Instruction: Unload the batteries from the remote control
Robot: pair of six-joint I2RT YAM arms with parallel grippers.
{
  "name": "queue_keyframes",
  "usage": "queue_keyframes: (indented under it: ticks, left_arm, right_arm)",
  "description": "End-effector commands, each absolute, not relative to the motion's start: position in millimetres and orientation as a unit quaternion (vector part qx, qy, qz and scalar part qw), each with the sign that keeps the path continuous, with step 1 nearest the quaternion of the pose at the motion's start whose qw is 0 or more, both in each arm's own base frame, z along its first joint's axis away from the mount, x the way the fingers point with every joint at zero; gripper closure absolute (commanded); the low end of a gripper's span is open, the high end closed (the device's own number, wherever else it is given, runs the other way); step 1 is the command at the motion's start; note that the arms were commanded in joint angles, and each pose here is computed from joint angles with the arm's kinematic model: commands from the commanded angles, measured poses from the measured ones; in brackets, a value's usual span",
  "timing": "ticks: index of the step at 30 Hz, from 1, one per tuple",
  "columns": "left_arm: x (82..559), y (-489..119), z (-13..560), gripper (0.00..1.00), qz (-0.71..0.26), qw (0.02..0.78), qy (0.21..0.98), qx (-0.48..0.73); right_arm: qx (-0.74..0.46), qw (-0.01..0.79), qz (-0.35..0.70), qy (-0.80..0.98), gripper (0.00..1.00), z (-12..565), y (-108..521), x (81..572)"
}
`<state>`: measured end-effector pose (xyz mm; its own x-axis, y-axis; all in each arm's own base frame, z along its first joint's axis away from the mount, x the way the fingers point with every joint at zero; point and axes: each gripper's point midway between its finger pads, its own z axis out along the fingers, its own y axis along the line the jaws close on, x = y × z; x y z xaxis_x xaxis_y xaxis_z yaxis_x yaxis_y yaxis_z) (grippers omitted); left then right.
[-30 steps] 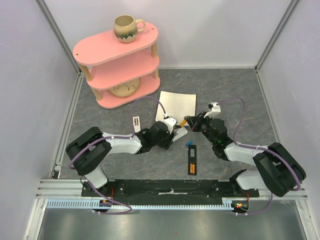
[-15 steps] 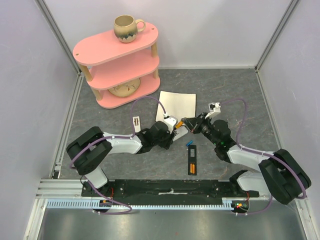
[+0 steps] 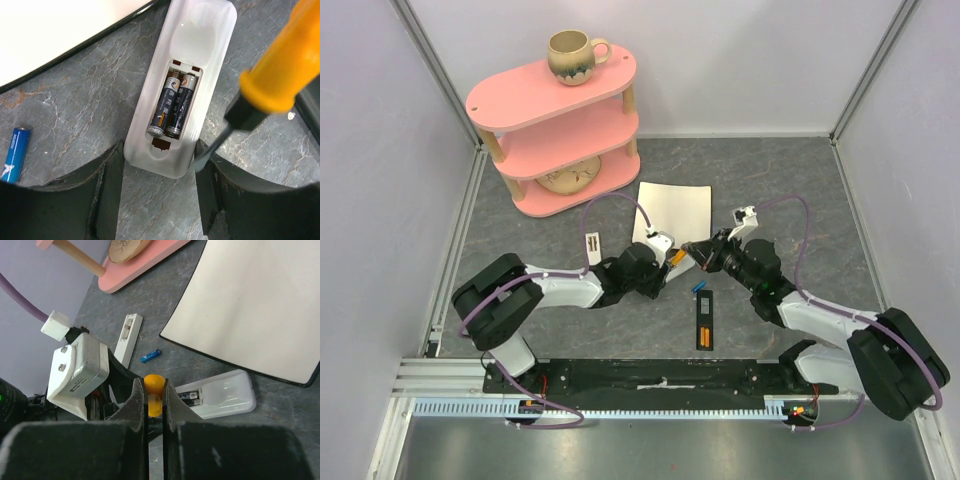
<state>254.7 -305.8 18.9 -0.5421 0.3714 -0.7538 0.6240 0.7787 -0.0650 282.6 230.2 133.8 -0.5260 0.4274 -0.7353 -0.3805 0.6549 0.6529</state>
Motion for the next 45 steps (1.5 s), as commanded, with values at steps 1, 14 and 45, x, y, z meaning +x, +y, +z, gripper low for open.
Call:
queue_keyframes:
  ticks: [1, 14, 45]
  left_arm:
    - [228.2, -273.3, -5.9, 0.41, -0.142, 0.321, 0.892, 0.287]
    - [220.2, -291.4, 57.8, 0.01, -0.240, 0.369, 0.854, 0.277]
    - [213.0, -285.1, 112.1, 0.01, -0.345, 0.398, 0.810, 0.258]
  right_arm:
    - [0.002, 0.536, 0.378, 0.755, 1.00, 164.4, 222.1, 300.4]
    - [-0.027, 0.539, 0.320, 0.779, 1.00, 156.6, 221.9, 319.9]
    - [-0.077, 0.550, 0.203, 0.806, 1.00, 132.9, 244.2, 320.0]
